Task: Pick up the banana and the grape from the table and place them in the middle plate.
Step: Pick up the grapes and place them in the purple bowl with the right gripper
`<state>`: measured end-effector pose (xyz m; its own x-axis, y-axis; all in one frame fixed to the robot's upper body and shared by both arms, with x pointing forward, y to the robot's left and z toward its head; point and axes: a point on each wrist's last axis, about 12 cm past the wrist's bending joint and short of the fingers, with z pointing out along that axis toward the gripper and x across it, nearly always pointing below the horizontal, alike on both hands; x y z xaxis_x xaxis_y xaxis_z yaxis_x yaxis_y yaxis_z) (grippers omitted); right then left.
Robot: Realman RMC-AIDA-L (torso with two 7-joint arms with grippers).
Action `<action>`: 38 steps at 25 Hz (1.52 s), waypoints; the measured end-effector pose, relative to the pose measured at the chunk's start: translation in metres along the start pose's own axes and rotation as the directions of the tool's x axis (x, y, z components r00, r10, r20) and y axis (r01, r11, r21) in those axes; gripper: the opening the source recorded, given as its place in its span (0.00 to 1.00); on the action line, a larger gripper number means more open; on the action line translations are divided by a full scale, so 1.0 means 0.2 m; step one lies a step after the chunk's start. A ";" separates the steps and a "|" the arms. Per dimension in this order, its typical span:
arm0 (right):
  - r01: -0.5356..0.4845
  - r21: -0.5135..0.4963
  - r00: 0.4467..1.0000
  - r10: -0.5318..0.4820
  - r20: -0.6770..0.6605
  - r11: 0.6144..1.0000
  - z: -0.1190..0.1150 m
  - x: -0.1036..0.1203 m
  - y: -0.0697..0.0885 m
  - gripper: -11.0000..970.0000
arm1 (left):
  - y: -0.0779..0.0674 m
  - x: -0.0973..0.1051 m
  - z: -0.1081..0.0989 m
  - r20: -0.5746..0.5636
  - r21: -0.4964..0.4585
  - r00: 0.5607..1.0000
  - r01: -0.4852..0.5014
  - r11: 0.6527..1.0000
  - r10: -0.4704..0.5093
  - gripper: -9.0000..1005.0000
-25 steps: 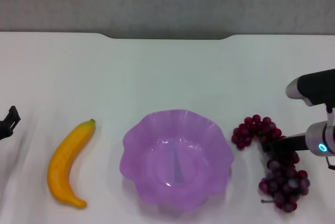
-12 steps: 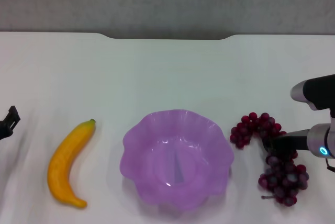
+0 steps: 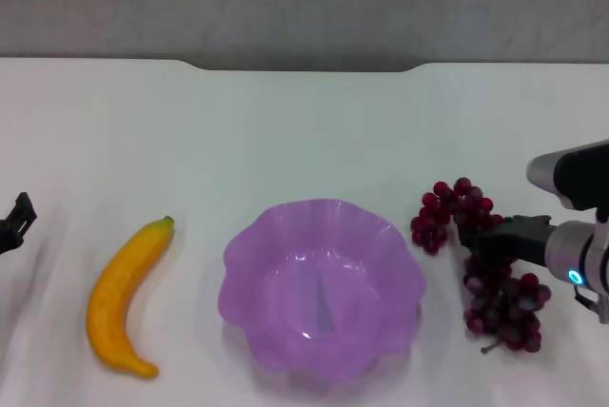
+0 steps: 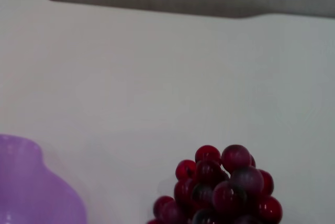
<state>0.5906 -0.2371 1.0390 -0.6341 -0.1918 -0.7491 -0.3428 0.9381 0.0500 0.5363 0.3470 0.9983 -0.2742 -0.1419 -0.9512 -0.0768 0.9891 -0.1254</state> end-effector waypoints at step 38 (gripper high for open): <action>0.440 0.138 0.591 -0.402 0.699 0.887 -0.25 -0.02 0.60 0.47 | 0.00 0.00 0.00 -0.003 -0.003 1.000 -0.002 1.000 0.002 0.74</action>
<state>0.5177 -0.1378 1.0805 0.2479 -0.2892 -0.9246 -0.4874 0.7876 -0.3770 0.5359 0.3479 0.9979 -0.2773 -0.1402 -0.9505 -0.0794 0.9893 -0.1228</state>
